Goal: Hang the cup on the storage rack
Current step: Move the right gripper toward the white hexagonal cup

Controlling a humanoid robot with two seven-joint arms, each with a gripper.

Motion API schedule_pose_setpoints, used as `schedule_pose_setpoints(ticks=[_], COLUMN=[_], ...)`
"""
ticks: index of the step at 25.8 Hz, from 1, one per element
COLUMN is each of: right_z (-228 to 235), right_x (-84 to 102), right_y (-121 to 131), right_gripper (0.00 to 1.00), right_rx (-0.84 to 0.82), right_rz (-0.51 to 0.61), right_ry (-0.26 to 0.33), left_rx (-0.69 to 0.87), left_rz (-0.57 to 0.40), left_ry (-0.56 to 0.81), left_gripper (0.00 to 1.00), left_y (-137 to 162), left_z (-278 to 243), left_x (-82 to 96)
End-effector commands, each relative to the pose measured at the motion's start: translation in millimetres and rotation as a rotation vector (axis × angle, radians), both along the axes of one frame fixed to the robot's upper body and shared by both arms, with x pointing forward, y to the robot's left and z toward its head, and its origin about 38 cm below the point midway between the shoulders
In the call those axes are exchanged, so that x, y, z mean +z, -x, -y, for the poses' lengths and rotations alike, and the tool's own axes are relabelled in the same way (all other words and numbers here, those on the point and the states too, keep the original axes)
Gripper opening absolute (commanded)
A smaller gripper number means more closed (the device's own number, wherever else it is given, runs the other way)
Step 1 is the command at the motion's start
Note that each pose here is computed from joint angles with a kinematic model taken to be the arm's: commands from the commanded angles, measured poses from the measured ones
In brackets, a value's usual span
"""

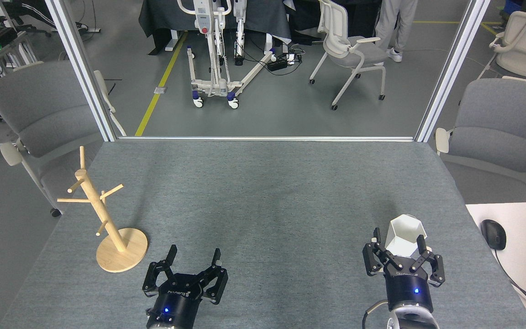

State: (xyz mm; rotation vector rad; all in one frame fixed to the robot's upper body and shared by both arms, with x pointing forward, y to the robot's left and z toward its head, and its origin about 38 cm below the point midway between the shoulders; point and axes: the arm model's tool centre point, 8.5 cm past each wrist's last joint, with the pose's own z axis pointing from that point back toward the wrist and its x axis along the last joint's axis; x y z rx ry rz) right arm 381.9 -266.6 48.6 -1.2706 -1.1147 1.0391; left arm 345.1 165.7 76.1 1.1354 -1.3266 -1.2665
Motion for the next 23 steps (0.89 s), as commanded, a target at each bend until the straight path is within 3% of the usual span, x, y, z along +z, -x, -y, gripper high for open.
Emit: schedule_pose_setpoints(ticks=[1,9,14,23], right_z=[19.1,61.7,69.5,78.4], right_x=[-12.2,-33.9,-44.6,-49.4], right_y=[13.6,24.1,21.7,11.5], right_gripper=[1.0,1.0,1.0,1.0], right_rx=[-0.052,-0.071,0.01,0.096], right_rz=[-0.029,-0.111,-0.143,-0.175], right_ry=[0.0,0.055,0.028,0.04], left_rx=[0.004,0.007,0.007,0.006], left_rz=[0.007,0.01,0.01,0.018], left_ry=[0.0,-0.001,-0.001,0.001], left_gripper=[1.0,1.0,1.0,1.0], left_y=[0.6,0.1,0.1,-1.8], left_z=[-1.3,-1.6,-1.6,-1.0], left_x=[0.7,1.7,1.7,4.5])
